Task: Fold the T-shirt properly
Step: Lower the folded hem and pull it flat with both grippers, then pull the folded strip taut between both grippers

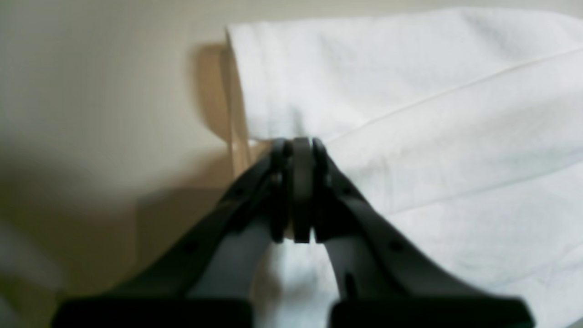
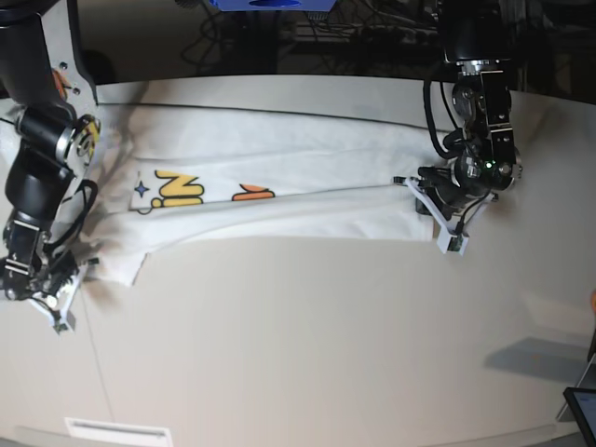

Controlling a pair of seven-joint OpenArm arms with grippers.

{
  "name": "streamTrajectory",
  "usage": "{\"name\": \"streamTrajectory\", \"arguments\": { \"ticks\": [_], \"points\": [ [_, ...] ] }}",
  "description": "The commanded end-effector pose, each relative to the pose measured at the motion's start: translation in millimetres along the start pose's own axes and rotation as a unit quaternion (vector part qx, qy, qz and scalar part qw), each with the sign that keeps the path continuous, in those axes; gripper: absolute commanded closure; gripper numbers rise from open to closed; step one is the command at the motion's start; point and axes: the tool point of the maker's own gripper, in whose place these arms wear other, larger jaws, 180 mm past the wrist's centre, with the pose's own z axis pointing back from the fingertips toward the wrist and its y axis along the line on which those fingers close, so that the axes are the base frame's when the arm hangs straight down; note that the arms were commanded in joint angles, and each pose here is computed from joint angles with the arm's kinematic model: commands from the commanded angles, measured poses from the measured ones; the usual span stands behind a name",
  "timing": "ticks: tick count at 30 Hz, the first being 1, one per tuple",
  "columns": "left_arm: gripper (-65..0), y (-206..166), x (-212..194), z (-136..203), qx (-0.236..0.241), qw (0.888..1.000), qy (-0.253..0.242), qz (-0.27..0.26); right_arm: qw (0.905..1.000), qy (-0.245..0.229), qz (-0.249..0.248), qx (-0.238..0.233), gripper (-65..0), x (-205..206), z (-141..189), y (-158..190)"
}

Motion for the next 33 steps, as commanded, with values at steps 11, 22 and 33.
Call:
{"name": "streamTrajectory", "arguments": {
  "ticks": [11,22,33],
  "points": [
    [0.0,0,13,16,0.017,0.999,-0.015,-0.023,0.9807,-0.003,0.102,-0.167,-0.6,21,87,-15],
    [0.0,3,11,18,0.022,0.999,-0.006,-0.026,0.9648,0.063,0.114,-0.228,-0.7,-37,124,-8],
    [0.0,9,14,21,0.029,0.999,-0.002,-0.032,0.9629,0.096,0.114,-0.225,-0.7,-80,126,26]
  ]
}}
